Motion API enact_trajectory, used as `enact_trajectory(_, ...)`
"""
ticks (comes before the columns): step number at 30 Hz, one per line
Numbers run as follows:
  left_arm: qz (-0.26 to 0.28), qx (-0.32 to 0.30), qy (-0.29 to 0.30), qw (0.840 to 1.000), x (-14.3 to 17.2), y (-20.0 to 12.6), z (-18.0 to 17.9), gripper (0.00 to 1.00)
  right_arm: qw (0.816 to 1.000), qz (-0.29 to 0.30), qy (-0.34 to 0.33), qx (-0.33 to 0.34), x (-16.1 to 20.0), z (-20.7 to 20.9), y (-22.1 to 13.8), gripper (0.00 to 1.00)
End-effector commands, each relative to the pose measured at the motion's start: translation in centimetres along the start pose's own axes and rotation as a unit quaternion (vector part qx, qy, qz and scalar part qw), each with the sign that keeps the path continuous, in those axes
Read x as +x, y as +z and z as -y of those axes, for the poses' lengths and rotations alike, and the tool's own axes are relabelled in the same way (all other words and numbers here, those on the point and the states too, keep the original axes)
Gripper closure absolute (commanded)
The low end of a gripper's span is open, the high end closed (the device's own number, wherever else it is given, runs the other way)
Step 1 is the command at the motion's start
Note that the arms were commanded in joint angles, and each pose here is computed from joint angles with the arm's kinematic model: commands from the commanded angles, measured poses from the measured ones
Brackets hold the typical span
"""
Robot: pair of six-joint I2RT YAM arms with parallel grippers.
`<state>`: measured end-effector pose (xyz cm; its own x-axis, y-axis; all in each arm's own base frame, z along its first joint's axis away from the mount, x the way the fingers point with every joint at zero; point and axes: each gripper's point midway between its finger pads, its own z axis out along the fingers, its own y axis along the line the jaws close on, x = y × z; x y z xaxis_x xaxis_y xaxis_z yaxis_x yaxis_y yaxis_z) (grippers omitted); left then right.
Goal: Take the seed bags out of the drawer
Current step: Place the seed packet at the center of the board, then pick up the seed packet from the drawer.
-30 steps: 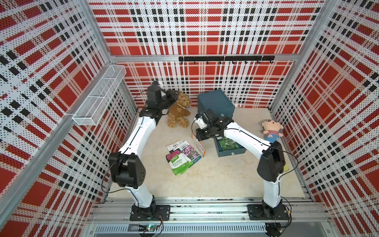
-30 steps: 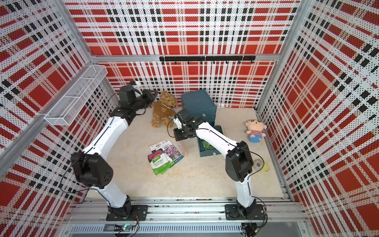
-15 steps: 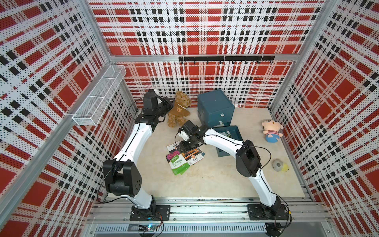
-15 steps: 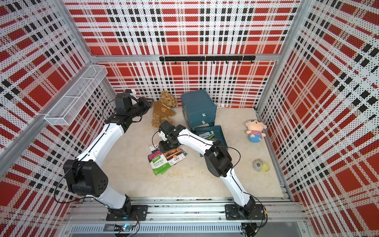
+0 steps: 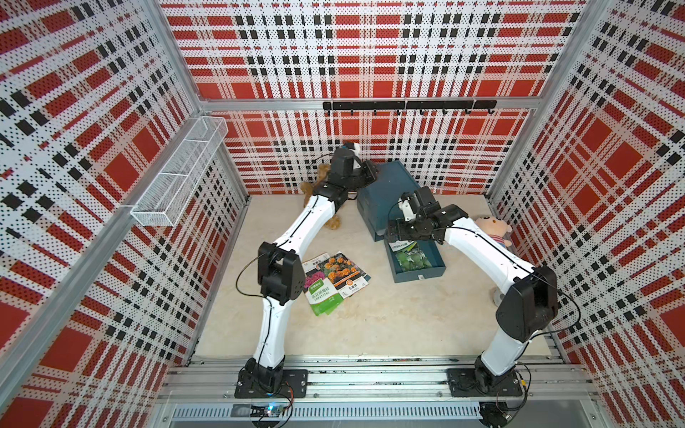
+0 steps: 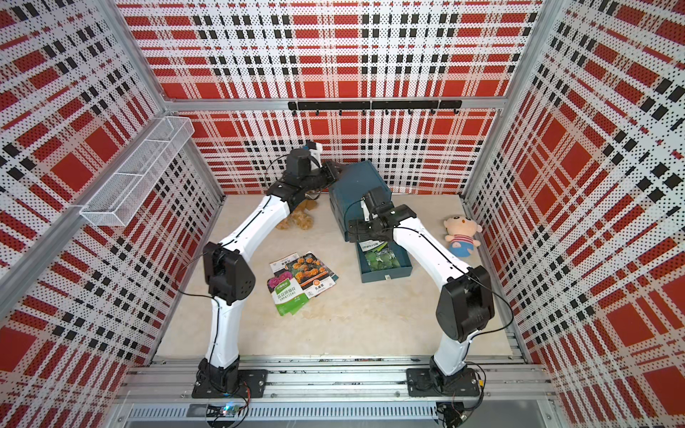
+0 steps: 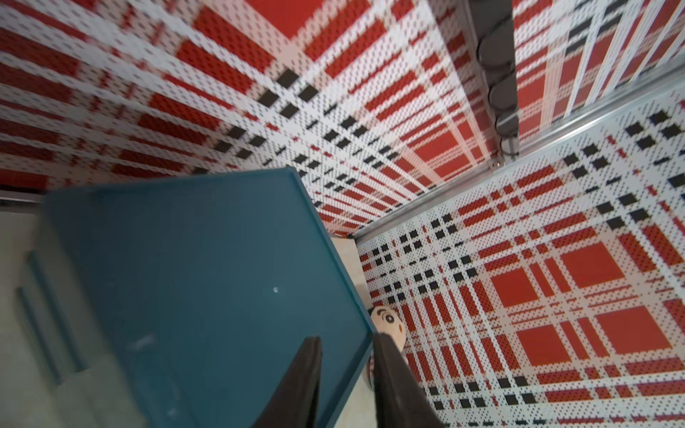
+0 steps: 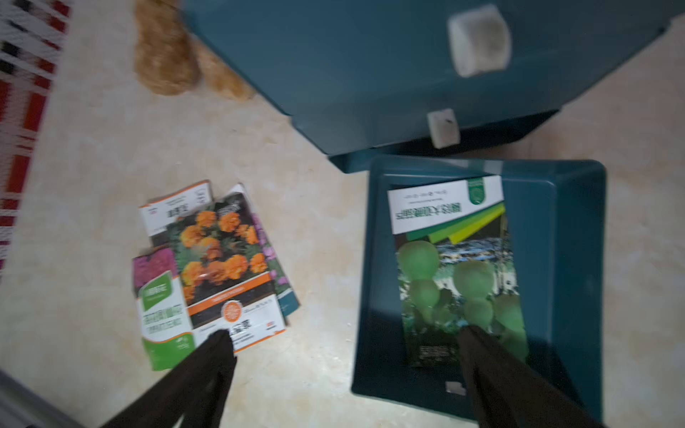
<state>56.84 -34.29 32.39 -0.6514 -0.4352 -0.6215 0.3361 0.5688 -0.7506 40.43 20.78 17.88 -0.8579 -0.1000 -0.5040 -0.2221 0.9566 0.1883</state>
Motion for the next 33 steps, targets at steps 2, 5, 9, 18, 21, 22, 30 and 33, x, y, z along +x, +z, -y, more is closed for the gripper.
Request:
enact_trajectory(2, -0.023, -0.006, 0.009, 1.000, 2.4, 2.9, -1.2, 0.70, 0.994, -0.082, 0.003, 0.077, 4.5, 5.1, 4.5, 0.00)
enact_trajectory(5, -0.026, -0.005, -0.002, 1.000, 3.2, 4.2, -2.3, 0.70, 0.992, -0.098, 0.002, 0.083, 5.1, 6.1, 6.4, 0.00)
enact_trajectory(9, -0.029, -0.009, -0.004, 1.000, 3.7, 4.7, -3.1, 0.70, 0.988, -0.131, -0.012, 0.080, 6.5, 6.4, 8.7, 0.00)
enact_trajectory(18, -0.056, -0.017, -0.012, 0.998, 5.9, 5.3, -4.5, 0.70, 0.981, -0.161, -0.031, 0.105, 8.0, 7.7, 10.6, 0.00)
enact_trajectory(21, -0.062, -0.018, -0.014, 0.998, 6.5, 5.4, -4.7, 0.70, 0.979, -0.169, -0.028, 0.108, 8.6, 7.9, 11.4, 0.00)
enact_trajectory(22, -0.064, -0.018, -0.013, 0.998, 6.8, 5.4, -4.6, 0.71, 0.978, -0.171, -0.026, 0.112, 8.8, 8.0, 11.7, 0.00)
enact_trajectory(30, -0.073, -0.019, -0.015, 0.997, 7.5, 5.4, -4.5, 0.71, 0.973, -0.181, -0.022, 0.143, 10.0, 8.7, 13.7, 0.04)
enact_trajectory(33, -0.074, -0.017, -0.016, 0.997, 7.6, 5.3, -4.3, 0.71, 0.971, -0.194, -0.018, 0.141, 10.9, 8.8, 14.4, 0.21)
